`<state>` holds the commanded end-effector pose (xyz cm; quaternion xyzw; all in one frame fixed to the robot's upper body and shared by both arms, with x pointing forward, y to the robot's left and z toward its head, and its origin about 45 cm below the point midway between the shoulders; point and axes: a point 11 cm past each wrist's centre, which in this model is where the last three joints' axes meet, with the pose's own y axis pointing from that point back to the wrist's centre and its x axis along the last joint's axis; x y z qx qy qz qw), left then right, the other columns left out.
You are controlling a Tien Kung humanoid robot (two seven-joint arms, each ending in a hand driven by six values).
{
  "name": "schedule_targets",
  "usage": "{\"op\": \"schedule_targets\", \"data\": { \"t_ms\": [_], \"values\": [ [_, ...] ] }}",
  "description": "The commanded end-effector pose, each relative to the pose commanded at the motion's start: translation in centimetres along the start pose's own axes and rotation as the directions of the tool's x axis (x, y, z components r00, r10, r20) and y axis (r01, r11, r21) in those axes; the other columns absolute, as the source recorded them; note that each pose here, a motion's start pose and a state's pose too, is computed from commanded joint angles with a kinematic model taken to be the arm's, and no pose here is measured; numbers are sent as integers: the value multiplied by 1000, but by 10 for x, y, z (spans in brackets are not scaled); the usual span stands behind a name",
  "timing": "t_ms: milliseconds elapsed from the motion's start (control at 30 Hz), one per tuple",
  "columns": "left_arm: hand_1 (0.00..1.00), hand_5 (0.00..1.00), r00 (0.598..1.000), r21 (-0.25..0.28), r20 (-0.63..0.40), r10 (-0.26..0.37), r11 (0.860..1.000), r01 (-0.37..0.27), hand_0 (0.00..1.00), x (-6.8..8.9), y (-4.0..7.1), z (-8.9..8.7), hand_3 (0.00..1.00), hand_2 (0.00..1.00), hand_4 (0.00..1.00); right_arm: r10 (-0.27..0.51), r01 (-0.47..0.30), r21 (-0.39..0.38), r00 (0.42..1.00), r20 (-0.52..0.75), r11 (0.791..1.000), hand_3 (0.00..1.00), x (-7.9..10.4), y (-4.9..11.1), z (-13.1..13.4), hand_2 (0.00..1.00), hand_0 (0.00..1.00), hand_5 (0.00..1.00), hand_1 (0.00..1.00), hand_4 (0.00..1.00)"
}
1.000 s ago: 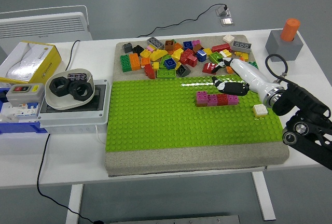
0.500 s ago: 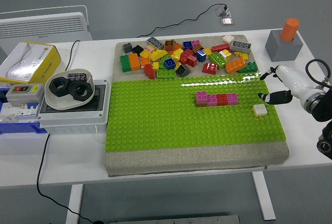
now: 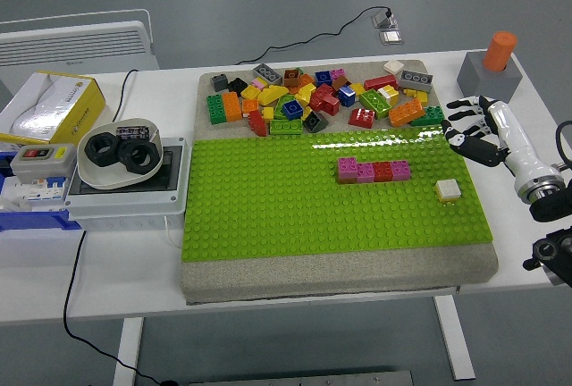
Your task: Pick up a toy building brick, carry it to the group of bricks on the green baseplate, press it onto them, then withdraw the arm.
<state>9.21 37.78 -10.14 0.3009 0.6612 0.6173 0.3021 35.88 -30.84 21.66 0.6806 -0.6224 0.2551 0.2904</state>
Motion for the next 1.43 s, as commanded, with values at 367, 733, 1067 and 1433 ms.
{"op": "schedule_targets", "data": {
  "t_ms": [367,733,1067,1433],
  "values": [
    [590,998,1000,-5,1,1,1000,-1,640,0,1,2,987,751,998,-140,98,-124,912,-386,987,658,0,5,15,739,719,244,695,666],
    [590,998,1000,-7,4,4,1000,-4,640,1,2,5,987,751,998,-226,175,-148,841,-492,973,659,-5,14,14,762,742,215,728,678],
    [590,998,1000,-3,8,8,1000,-8,641,1,2,4,987,751,998,-278,202,-202,823,-495,958,672,-13,18,20,801,786,170,778,690],
    [589,998,1000,-2,11,11,1000,-11,640,2,2,4,986,750,998,-320,212,-251,767,-557,944,683,-28,18,31,821,810,138,803,685]
  ]
}}
